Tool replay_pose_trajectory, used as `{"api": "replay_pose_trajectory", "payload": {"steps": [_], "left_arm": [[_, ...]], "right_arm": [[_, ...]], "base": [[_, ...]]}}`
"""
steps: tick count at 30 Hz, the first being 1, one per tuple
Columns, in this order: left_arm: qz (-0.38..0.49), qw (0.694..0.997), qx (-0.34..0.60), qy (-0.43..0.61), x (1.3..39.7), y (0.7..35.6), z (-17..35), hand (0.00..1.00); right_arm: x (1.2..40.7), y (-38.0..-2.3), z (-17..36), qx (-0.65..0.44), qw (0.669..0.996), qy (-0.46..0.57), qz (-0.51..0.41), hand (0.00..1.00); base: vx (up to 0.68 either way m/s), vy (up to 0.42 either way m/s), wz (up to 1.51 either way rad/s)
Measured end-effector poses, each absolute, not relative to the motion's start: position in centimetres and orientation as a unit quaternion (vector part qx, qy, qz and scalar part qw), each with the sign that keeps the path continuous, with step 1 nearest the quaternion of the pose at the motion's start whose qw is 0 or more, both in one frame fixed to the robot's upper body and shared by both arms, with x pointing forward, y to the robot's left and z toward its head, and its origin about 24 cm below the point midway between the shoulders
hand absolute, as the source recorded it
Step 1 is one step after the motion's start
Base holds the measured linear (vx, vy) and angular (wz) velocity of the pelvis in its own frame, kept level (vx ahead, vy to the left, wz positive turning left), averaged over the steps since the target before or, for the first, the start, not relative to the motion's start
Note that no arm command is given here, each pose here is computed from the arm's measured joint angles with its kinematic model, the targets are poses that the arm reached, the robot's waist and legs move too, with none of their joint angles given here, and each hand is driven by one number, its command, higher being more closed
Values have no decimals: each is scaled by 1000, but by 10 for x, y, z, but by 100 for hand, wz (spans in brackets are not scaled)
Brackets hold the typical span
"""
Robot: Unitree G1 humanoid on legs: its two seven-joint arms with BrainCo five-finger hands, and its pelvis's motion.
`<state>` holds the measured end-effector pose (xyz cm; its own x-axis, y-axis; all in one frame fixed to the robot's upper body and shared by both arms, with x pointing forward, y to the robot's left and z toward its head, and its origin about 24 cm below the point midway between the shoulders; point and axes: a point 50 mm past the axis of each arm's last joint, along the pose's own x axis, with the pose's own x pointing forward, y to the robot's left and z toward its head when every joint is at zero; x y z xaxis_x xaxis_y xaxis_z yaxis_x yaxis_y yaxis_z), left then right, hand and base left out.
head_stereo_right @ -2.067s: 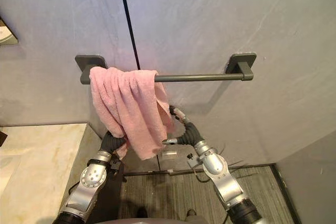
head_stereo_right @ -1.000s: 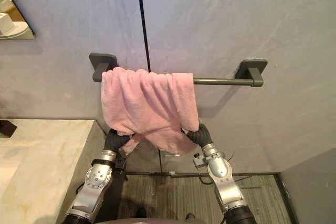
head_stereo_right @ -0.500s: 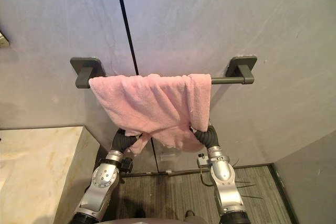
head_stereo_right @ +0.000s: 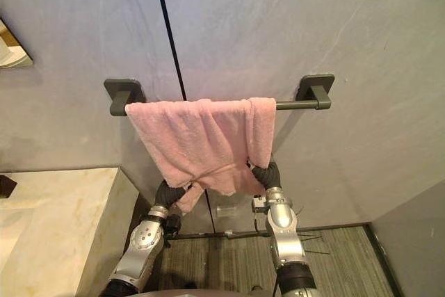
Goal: Organize washtable
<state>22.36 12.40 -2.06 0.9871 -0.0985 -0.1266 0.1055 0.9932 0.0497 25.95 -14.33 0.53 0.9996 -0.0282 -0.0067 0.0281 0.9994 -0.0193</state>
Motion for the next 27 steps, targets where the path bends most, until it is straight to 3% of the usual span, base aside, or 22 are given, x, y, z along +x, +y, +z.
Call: {"api": "replay_pose_trajectory", "payload": {"steps": [10,14,18,27], "left_arm": [[-4,996,26,86,223,146,-28,0],[51,991,24,123,211,167,-41,0],[90,979,36,180,185,191,-60,0],[109,976,6,190,180,195,-63,0]], "right_arm": [[261,-151,0,-5,998,16,-54,0],[256,-173,-3,-2,993,23,-117,0],[235,-199,-32,-21,979,106,-171,0],[190,-207,-70,-32,959,213,-184,0]], "base": [[-3,-2,3],[0,0,0],[0,0,0],[7,-8,-3]]}}
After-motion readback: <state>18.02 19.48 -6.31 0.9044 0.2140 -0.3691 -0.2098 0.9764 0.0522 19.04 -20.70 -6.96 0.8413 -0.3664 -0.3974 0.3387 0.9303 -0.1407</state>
